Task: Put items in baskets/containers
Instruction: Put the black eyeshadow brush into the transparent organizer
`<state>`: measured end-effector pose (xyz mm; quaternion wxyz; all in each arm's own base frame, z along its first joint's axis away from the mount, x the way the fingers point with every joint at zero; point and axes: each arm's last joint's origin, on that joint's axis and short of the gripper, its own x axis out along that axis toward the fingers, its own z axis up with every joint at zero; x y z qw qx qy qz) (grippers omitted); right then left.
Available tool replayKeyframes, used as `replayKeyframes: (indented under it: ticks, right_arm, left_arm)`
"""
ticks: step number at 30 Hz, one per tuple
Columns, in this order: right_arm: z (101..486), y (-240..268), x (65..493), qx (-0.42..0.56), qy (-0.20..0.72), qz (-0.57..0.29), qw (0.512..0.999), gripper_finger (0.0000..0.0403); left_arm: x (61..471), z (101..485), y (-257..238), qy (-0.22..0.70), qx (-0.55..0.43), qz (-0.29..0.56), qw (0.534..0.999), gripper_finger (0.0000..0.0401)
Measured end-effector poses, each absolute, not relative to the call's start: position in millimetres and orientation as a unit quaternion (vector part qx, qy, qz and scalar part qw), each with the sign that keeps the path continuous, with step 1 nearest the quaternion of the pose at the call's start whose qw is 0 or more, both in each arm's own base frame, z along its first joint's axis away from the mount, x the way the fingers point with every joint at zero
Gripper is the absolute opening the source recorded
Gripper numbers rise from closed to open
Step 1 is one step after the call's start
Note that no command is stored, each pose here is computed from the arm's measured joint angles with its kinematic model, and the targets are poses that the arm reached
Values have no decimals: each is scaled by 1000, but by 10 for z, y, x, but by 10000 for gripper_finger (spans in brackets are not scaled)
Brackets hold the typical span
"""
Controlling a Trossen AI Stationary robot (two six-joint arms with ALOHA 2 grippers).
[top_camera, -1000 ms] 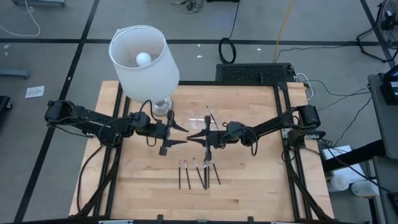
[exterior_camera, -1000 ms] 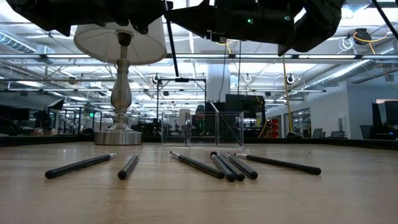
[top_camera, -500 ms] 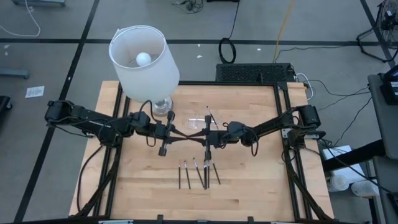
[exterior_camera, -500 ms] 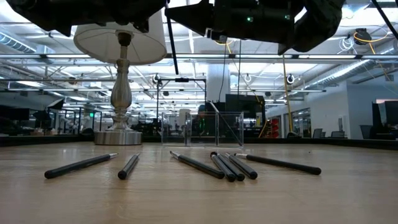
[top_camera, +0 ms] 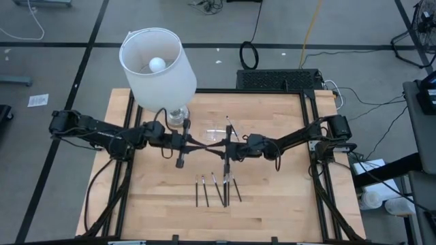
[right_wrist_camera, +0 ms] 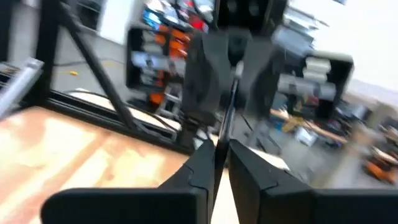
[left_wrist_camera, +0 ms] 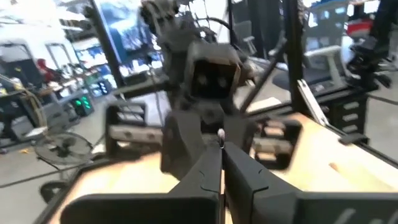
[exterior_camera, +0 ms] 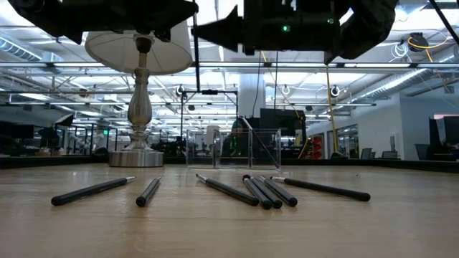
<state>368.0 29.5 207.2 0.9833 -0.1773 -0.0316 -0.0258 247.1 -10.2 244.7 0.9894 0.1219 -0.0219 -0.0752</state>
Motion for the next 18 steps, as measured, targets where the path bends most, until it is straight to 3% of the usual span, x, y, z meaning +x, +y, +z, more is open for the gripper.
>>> replayKeyframes:
  ticks: [9,18]
  right_arm:
    - [2144,432,3595,-202,19,-92,975,94]
    - [2272,609,3475,-208,41,-62,975,113]
  left_arm:
    - [2408,2372,129,-38,111,-14,993,3]
    - [2241,2221,362,-70,77,65,992,3]
